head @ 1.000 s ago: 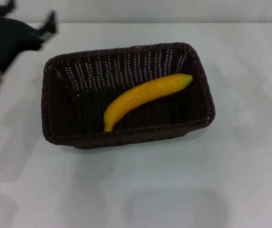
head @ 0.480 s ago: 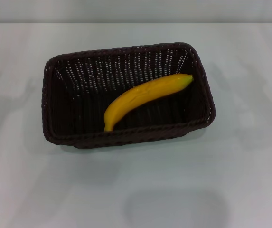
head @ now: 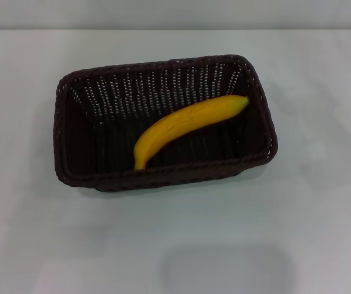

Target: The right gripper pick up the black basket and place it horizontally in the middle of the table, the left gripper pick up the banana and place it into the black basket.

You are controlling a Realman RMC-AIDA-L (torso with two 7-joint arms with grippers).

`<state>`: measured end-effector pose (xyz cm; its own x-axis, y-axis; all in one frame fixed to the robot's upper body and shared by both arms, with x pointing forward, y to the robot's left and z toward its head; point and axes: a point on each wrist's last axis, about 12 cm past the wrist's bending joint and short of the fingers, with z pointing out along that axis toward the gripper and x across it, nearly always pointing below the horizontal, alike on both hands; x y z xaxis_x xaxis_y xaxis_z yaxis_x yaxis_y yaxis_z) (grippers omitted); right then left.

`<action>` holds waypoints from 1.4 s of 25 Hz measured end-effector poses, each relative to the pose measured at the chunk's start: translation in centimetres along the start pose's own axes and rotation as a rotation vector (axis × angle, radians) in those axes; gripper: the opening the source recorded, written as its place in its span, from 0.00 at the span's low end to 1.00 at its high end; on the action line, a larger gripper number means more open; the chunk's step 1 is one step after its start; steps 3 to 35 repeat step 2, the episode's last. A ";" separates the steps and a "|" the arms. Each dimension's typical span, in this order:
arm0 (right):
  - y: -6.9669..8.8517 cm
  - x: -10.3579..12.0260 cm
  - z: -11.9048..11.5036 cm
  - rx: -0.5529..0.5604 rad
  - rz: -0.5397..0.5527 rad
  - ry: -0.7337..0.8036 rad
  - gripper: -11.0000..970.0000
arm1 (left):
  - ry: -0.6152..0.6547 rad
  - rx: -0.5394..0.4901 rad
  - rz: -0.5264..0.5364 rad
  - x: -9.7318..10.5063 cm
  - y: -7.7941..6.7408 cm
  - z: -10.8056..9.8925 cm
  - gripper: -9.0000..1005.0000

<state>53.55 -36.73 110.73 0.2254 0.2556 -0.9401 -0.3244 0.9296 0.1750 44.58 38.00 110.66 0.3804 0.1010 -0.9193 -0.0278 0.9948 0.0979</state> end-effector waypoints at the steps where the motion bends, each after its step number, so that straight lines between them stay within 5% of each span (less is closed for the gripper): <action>1: 0.0 0.0 0.0 0.000 -0.001 0.004 0.69 | 0.014 -0.033 0.013 0.2 0.8 -0.5 0.88; 35: -0.1 0.1 0.0 0.001 -0.003 0.010 0.69 | 0.018 -0.045 0.016 0.3 1.1 -0.6 0.88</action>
